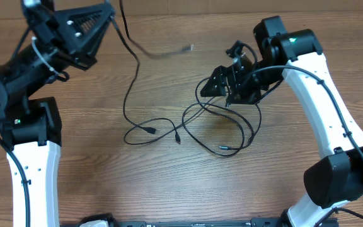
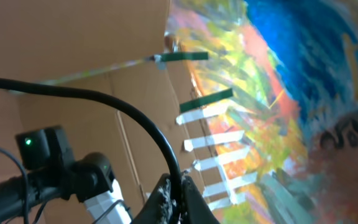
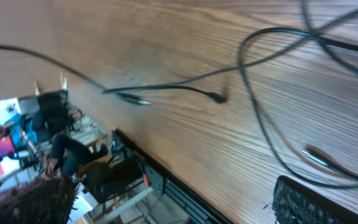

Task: Untangle cables

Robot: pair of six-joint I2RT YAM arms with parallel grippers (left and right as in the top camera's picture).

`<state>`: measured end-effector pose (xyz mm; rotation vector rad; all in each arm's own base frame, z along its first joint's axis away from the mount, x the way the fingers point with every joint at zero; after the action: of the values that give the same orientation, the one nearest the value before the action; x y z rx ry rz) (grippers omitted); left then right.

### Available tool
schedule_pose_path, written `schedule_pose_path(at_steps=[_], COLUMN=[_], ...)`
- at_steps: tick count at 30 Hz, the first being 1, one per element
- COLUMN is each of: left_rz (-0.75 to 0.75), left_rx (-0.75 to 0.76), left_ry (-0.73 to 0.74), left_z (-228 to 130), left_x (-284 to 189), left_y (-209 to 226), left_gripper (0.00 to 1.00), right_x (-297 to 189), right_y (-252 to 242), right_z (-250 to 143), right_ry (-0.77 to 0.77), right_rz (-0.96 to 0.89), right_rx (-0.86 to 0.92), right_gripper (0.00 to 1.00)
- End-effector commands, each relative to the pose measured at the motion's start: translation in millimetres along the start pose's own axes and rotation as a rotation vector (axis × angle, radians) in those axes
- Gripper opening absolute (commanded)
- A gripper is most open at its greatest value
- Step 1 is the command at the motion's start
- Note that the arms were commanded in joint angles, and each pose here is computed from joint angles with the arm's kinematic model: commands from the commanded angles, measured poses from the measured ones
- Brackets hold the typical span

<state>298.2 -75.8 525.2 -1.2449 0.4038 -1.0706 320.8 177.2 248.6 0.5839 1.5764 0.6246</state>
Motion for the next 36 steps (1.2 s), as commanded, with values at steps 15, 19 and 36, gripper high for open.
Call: schedule_pose_path(at_steps=[15,19,36], left_rz=[-0.068,-0.059,-0.345], left_rx=[-0.015,-0.064,-0.042], left_ry=[-0.186,-0.230,-0.381], left_z=[18.2,24.6,25.1], left_x=[7.3,6.5,15.4], left_y=[-11.5,-6.8,-90.5], left_gripper=[0.04,0.04,0.04], right_x=[49.2,50.5,52.2], right_y=[58.2,66.3,75.8], right_z=[-22.9,-22.8,-16.9], right_ry=[0.065,0.047,-0.027], right_rz=[0.033,0.047,0.015], right_rx=[-0.184,-0.226,-0.265], right_gripper=[1.00,1.00,1.00])
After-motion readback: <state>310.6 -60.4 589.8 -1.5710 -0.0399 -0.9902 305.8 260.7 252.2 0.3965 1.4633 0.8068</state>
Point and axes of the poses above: each gripper's point midway between its finger pads, its own x axis out along the fingers, its own y axis along the line the jaws close on, z = x × y, the point moved 4 cm from there along -x, back along the fingers, and after that the axes turned 9 degrees about x, right-handed, at the moved point
